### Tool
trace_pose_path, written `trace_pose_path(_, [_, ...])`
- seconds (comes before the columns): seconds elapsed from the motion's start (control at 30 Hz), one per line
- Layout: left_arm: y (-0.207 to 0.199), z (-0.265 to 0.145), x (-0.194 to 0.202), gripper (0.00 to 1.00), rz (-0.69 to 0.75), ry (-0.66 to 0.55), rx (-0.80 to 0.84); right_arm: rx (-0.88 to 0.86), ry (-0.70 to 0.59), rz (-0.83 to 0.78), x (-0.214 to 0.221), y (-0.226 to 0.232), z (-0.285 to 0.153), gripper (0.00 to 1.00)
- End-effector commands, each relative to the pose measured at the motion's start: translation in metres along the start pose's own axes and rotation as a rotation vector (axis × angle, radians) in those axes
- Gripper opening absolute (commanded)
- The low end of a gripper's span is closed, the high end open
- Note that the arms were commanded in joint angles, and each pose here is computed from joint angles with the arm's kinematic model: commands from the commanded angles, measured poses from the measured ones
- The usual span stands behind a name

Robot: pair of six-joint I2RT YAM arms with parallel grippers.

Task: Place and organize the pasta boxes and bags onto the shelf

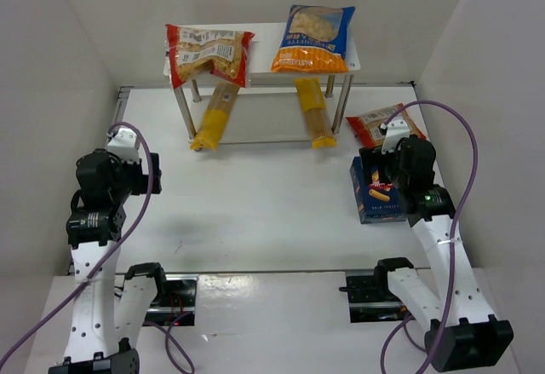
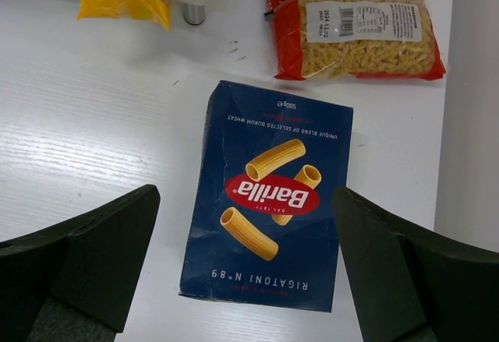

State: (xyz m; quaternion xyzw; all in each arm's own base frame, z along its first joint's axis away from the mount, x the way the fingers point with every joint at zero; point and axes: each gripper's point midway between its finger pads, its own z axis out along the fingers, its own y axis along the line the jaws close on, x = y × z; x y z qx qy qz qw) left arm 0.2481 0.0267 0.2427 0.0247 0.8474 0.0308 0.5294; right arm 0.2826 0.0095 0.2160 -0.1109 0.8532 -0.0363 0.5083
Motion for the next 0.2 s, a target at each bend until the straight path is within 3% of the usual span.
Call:
trace_pose_path(0.0, [-0.0011, -0.0016, -0.0111, 1.0, 0.01, -0.052, 0.011, 0.025, -0.042, 0.009, -0.0089, -0.0056, 0.0027, 1.0])
trace_pose_path(0.17, [-0.0027, -0.0016, -0.0113, 1.0, 0.01, -0.054, 0.02, 0.016, -0.043, 0.009, -0.0092, -0.004, 0.0028, 1.0])
